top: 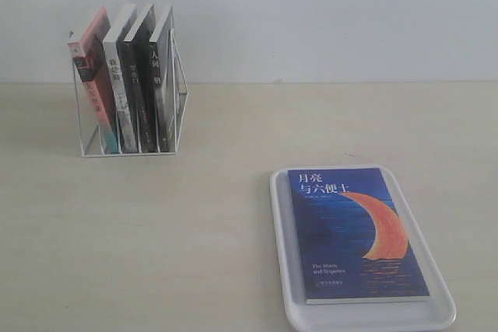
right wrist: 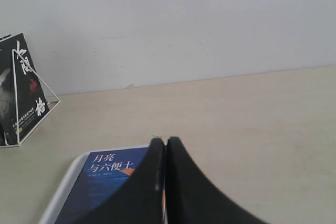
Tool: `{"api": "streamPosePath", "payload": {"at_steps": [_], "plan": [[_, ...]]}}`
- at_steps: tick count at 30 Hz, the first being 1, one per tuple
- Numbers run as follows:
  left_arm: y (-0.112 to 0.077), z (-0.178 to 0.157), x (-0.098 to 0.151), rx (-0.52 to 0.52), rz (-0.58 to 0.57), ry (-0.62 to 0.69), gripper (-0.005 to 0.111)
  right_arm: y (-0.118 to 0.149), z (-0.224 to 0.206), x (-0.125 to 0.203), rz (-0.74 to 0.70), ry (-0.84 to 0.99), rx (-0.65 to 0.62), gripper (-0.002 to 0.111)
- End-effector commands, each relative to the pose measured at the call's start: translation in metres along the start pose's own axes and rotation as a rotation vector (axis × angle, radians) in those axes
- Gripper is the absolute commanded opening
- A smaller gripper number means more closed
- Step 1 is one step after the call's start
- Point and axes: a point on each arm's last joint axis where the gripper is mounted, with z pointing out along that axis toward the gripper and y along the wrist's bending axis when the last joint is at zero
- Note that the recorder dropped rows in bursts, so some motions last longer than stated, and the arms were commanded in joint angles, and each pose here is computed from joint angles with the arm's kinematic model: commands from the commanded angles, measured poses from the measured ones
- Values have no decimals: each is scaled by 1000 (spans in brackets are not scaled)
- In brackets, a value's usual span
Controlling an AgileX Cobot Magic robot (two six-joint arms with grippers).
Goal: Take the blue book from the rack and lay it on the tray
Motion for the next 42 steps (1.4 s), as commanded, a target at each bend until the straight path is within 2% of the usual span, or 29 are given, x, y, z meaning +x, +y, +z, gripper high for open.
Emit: {"api": "streamPosePath", "payload": {"at_steps": [1, 9, 17, 42], "plan": [[2, 0, 3, -20, -24, 23, 5, 0, -1, -1, -7, -14, 0, 0], [6, -2, 20, -66, 55, 212, 5, 0, -1, -1, -7, -14, 0, 0], [8, -3, 22, -75, 135, 241, 5, 0, -1, -1, -7, -14, 0, 0], [8, -3, 22, -75, 135, 243, 5, 0, -1, -1, -7, -14, 0, 0]]}}
